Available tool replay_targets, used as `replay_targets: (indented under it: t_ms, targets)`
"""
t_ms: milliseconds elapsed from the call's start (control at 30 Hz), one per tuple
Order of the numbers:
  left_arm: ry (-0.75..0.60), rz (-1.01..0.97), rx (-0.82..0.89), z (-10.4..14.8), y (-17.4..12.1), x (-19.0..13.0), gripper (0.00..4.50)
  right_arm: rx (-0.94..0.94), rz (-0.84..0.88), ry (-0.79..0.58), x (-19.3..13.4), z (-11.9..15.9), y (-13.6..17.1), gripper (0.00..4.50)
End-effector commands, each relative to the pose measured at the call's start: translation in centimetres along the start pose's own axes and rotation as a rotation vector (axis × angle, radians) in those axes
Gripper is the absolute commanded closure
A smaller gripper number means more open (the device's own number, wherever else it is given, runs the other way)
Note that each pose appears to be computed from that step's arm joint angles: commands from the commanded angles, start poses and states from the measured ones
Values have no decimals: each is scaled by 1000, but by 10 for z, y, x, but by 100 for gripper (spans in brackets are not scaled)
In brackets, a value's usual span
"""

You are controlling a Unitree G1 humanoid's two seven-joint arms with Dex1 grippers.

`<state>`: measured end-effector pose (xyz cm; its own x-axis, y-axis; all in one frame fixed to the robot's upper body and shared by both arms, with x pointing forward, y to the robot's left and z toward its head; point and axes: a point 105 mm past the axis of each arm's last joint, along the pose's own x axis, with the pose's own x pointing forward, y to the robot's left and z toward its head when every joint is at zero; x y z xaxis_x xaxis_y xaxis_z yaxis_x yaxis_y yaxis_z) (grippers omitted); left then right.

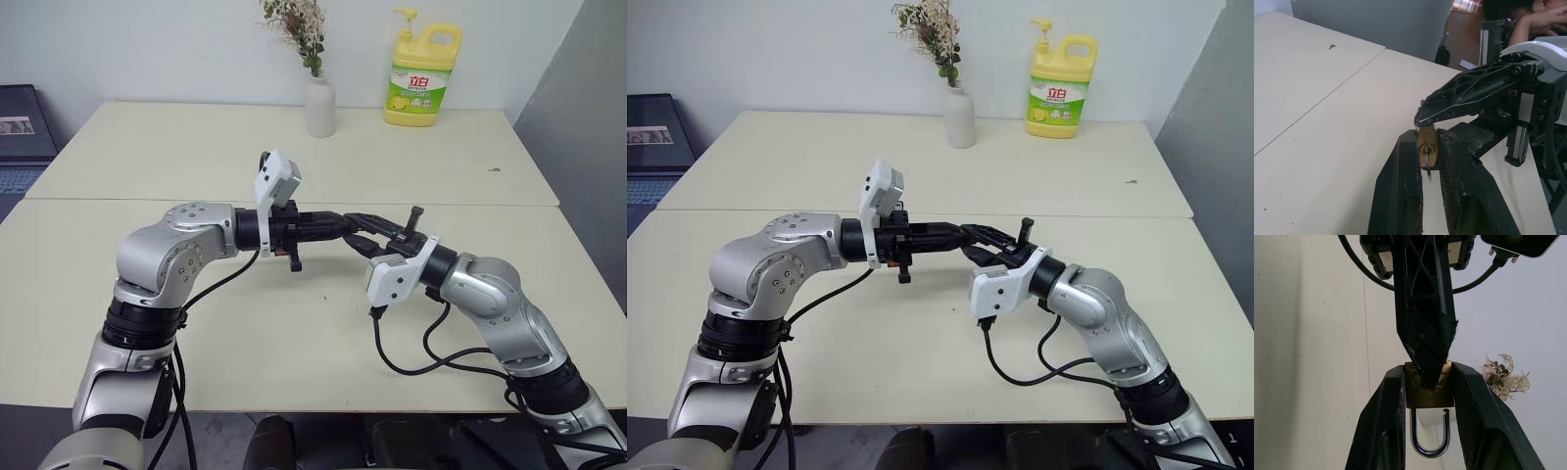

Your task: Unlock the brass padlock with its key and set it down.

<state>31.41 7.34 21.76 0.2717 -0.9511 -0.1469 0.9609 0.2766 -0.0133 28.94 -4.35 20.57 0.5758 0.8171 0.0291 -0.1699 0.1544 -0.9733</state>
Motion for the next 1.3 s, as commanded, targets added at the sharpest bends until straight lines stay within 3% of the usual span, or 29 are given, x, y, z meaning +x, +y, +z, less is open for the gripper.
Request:
replay_targets:
  t_ms: [33,67,333,467,667,800,1000,1067,1300]
  targets:
    - [-14,-23,40,7,-4,3,434,-28,-31,-29,-1,8,-11,356]
    - [-14,-24,40,7,-4,3,434,-29,-29,-27,-2,8,-10,356]
    - [-23,-31,41,9,-1,0,434,39,8,79,-21,-16,-11,82]
    - [-29,-47,38,9,0,-3,434,73,23,118,-42,-24,-15,77]
    - [-34,-94,39,11,3,-8,434,310,98,56,-63,-18,-18,77]
    - [-37,-122,46,17,4,-10,434,417,86,-89,-59,10,-42,171]
    - [-39,-141,65,22,-1,-8,434,455,130,-145,-45,22,-41,396]
    - [-41,-148,70,24,-4,-8,434,454,138,-143,-41,21,-40,450]
    - [-25,-162,82,23,-10,-11,434,438,161,-138,-36,13,-36,450]
